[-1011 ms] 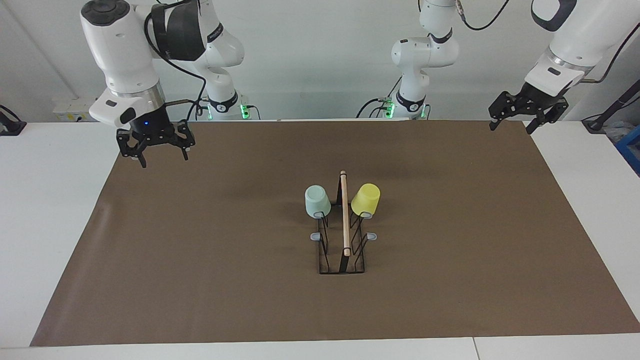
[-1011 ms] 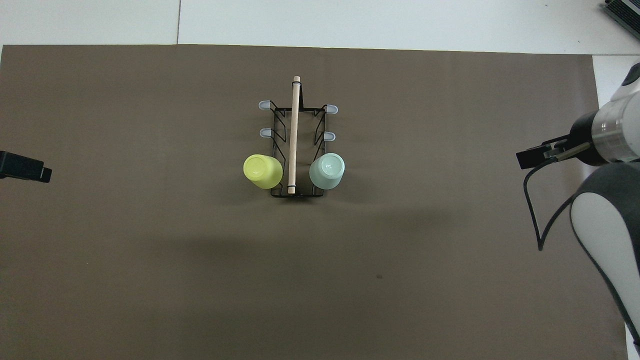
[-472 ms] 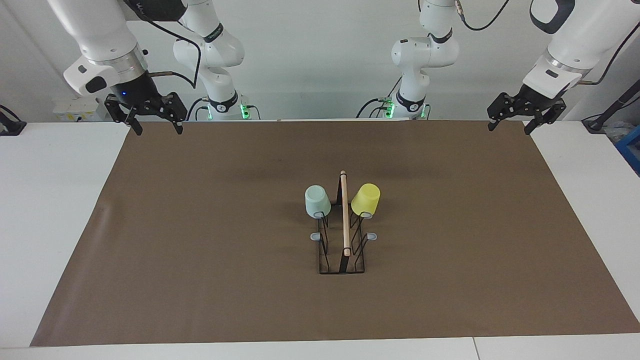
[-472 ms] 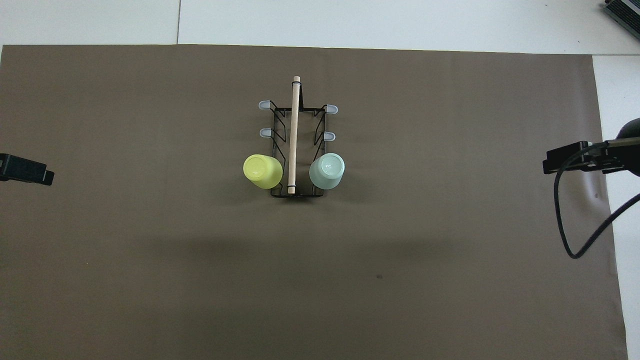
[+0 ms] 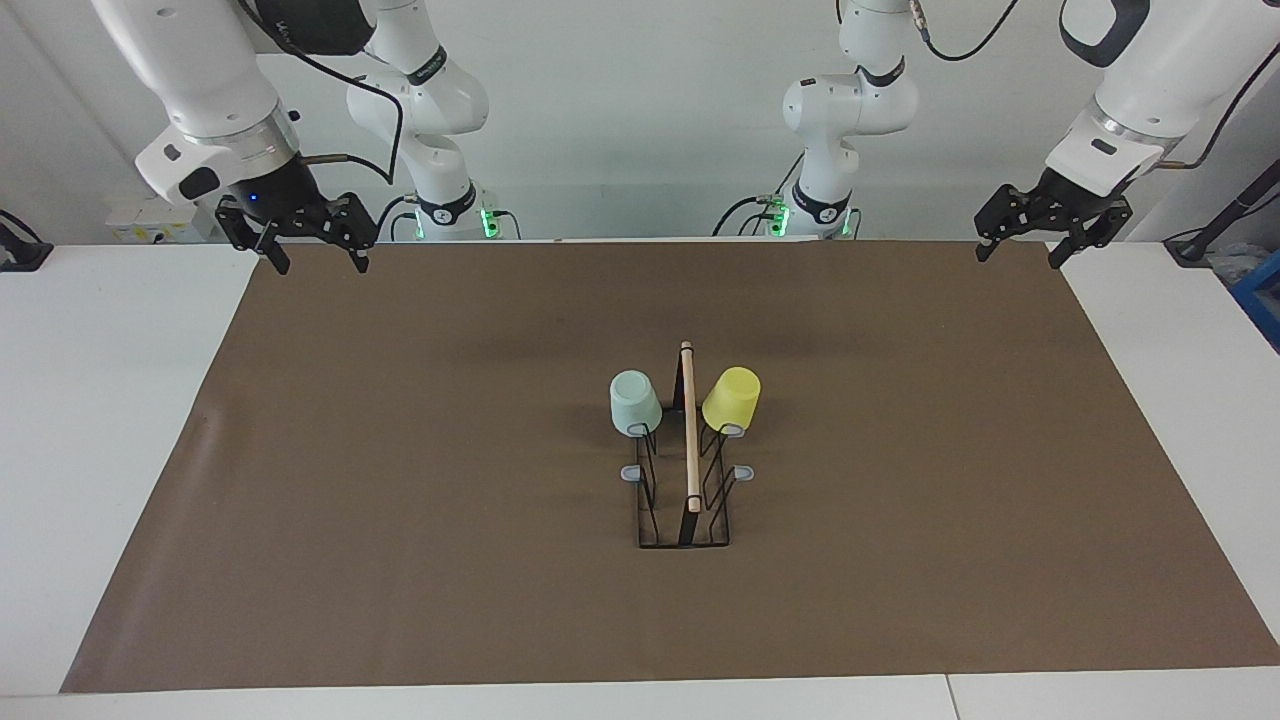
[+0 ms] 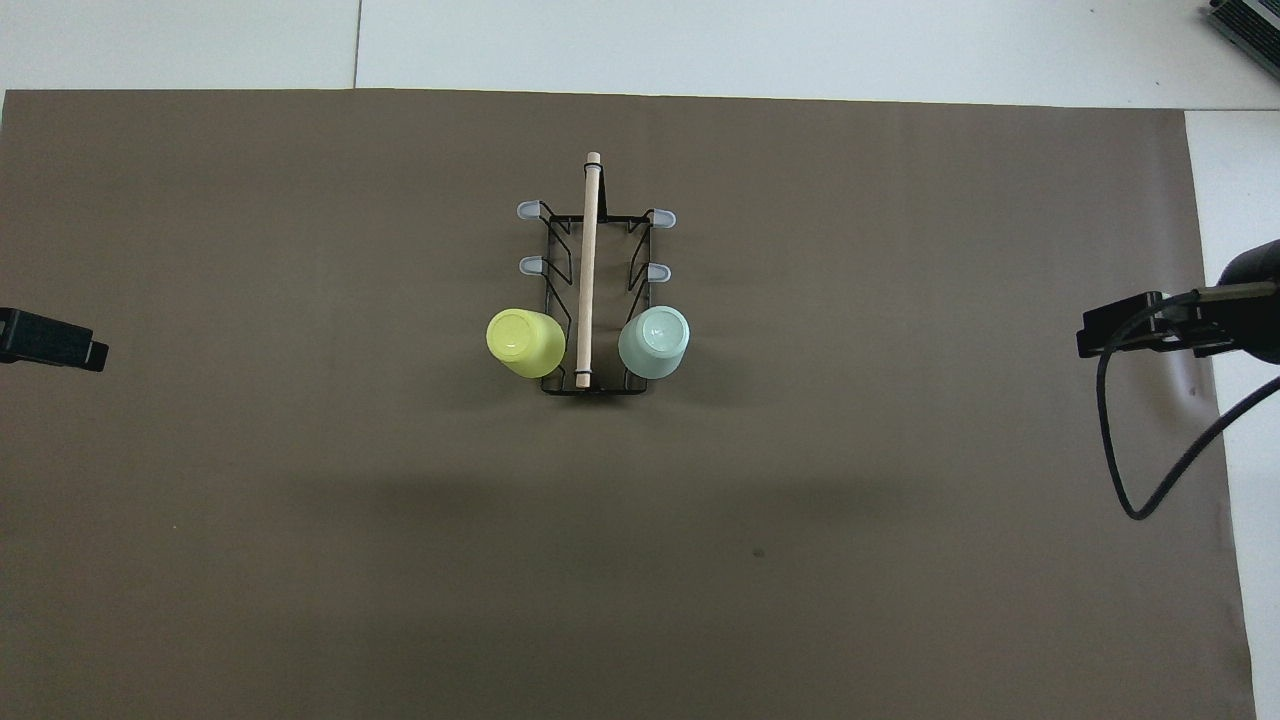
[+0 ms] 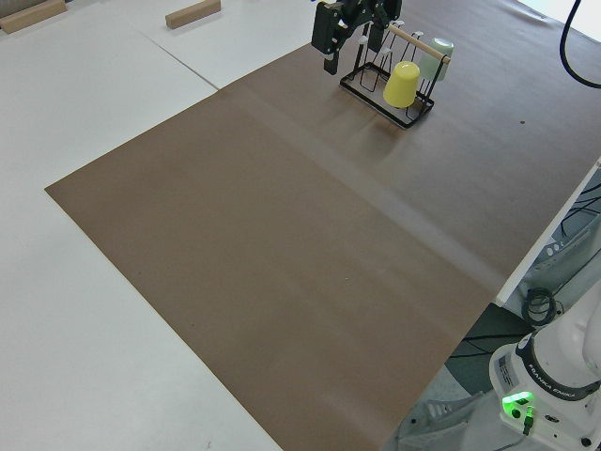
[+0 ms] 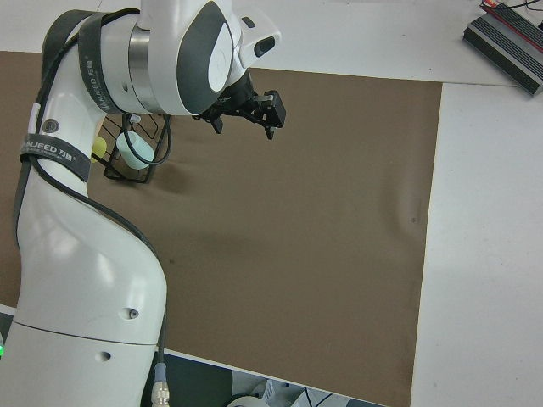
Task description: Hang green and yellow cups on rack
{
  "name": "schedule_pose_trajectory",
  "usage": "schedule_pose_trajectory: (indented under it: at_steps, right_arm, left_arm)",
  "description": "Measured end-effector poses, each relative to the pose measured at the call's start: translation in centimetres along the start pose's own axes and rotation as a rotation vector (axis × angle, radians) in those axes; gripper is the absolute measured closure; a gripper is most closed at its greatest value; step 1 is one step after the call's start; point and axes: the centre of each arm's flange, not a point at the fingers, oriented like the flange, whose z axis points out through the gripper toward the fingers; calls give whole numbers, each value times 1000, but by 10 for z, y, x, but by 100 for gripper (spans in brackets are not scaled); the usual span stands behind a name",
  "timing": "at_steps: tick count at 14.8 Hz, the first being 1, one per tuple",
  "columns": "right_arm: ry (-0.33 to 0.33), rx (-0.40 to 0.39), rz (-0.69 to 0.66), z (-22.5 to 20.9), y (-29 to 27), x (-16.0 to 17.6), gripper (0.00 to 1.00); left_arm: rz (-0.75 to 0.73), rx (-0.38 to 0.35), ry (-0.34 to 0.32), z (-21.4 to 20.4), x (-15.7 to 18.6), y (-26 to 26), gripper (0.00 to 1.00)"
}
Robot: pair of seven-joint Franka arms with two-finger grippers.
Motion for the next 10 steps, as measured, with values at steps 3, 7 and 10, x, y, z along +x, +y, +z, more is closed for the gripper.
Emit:
schedule_pose_trajectory:
  at_steps: [3, 7, 10]
  right_arm:
    - [-13, -2, 3, 2, 2, -1, 0]
    - [-17, -2, 2, 4, 1, -2, 0]
    - [-20, -1, 9, 4, 5, -3, 0]
  left_arm:
    - [0, 0, -1, 0, 0, 0, 0]
    - [0, 0, -1, 0, 0, 0, 0]
    - [0, 0, -1, 0, 0, 0, 0]
